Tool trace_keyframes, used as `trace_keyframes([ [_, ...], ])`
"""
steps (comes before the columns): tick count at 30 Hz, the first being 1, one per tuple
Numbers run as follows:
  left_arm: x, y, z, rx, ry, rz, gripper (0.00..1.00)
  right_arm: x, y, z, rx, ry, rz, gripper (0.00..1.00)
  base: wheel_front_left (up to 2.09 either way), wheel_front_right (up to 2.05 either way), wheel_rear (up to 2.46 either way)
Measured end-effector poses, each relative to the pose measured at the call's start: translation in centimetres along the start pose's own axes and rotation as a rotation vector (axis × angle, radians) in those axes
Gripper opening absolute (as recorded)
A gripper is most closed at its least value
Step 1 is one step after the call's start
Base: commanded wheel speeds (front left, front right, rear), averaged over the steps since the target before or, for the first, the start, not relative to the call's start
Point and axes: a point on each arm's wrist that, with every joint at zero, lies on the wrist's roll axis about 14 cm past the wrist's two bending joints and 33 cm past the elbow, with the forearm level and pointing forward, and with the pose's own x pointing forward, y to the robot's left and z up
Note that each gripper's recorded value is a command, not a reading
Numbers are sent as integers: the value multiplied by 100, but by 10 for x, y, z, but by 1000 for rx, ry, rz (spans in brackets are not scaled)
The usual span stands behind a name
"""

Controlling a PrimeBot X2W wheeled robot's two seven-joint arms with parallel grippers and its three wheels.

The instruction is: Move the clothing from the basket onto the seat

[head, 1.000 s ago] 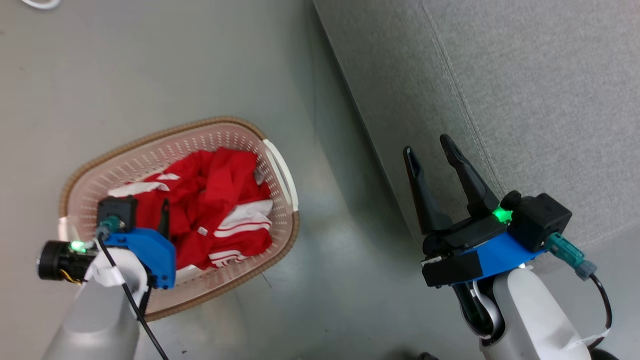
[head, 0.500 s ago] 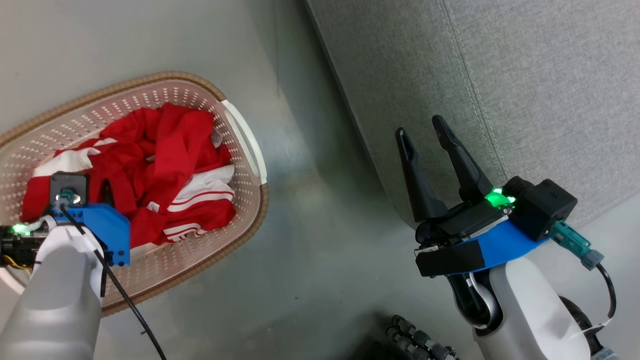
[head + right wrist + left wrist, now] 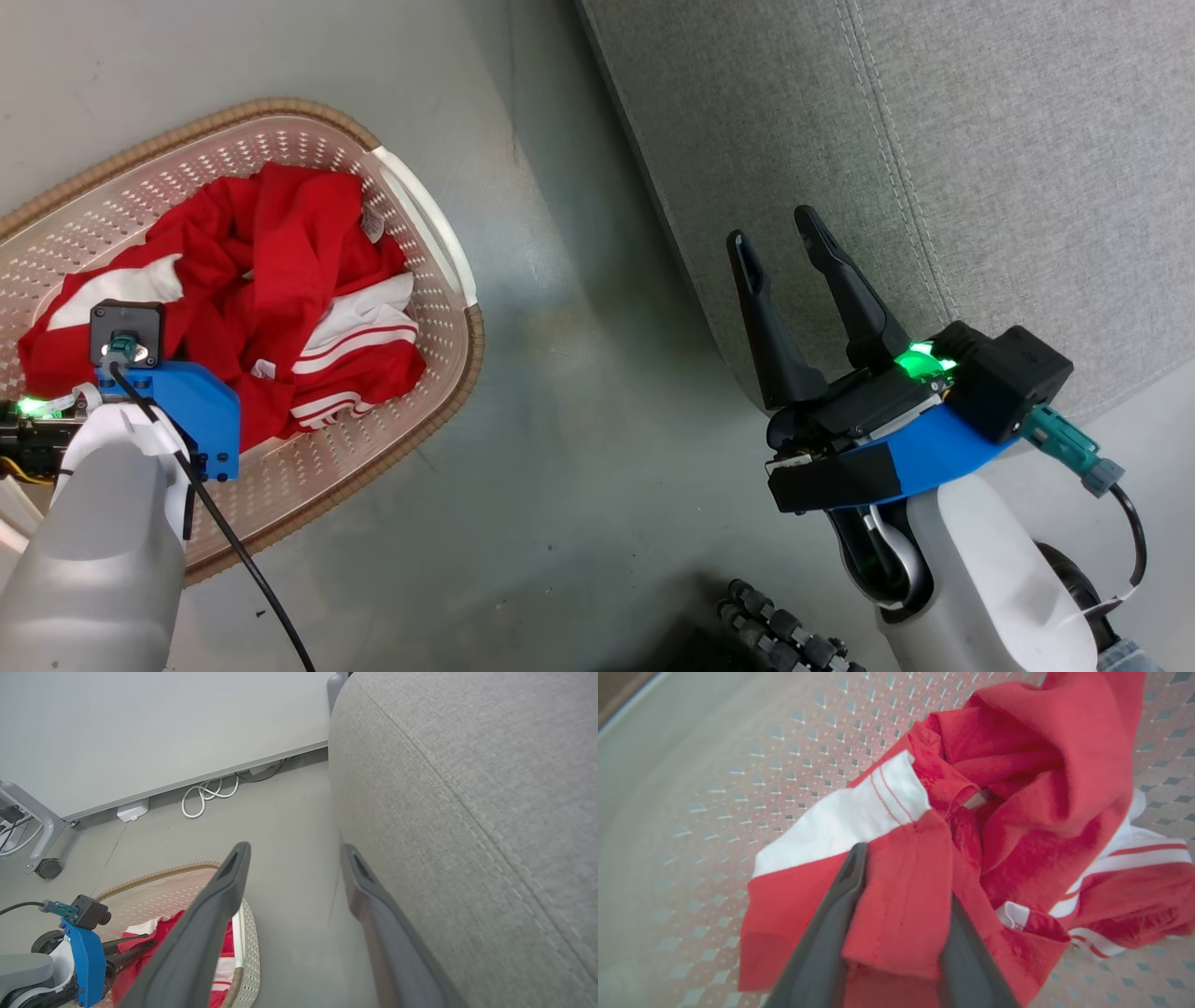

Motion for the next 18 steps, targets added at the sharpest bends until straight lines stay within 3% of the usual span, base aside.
trace_keyframes([
  [18, -8, -7, 7, -8, -22, -30, 0, 2, 6, 7, 2, -21, 18, 100, 0, 0, 0],
])
